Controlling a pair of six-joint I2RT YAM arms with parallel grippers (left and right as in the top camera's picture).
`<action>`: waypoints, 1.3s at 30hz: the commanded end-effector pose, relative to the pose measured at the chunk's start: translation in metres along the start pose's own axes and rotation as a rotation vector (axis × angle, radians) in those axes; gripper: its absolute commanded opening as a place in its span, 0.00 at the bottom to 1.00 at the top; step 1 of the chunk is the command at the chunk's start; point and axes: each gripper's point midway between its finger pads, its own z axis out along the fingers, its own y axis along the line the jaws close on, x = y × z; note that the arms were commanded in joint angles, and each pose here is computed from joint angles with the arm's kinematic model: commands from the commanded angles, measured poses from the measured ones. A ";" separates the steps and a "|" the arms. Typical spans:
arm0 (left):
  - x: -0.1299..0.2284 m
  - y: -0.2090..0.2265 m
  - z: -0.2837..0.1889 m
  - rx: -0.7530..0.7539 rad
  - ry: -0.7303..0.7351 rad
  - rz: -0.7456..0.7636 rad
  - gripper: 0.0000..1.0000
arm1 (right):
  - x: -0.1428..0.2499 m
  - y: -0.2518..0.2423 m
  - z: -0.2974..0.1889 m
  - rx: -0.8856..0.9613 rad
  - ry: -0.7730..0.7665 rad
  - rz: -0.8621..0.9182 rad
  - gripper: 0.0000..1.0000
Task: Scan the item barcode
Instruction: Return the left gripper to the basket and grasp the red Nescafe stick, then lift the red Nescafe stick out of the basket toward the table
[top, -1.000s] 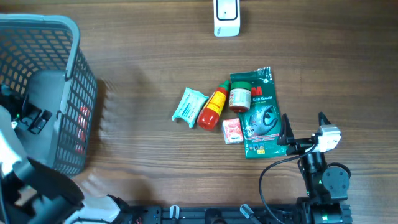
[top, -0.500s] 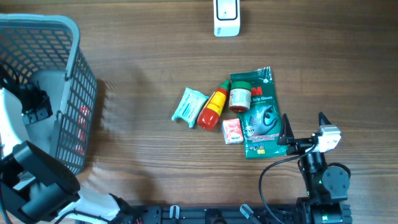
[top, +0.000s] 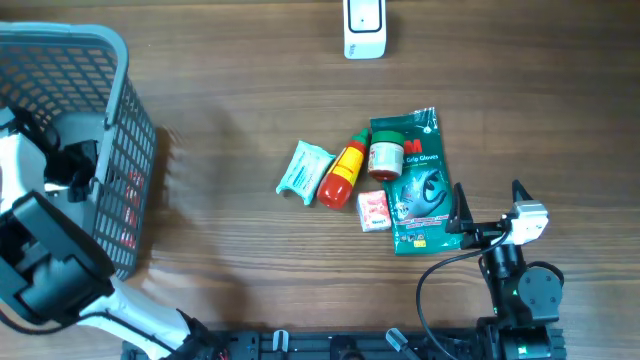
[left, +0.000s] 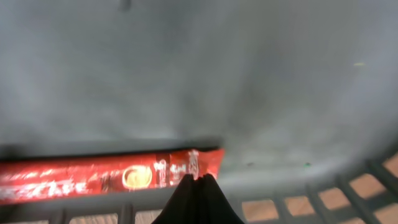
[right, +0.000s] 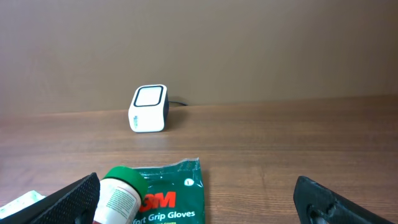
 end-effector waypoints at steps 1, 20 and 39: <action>0.010 0.003 0.018 -0.009 0.098 0.049 0.04 | -0.002 0.002 0.000 -0.011 -0.008 -0.009 1.00; 0.018 0.021 0.021 -0.064 0.136 0.232 0.04 | -0.002 0.002 0.000 -0.011 -0.008 -0.009 1.00; -0.064 0.062 -0.003 -0.373 -0.333 0.277 0.04 | -0.002 0.002 0.000 -0.011 -0.008 -0.009 1.00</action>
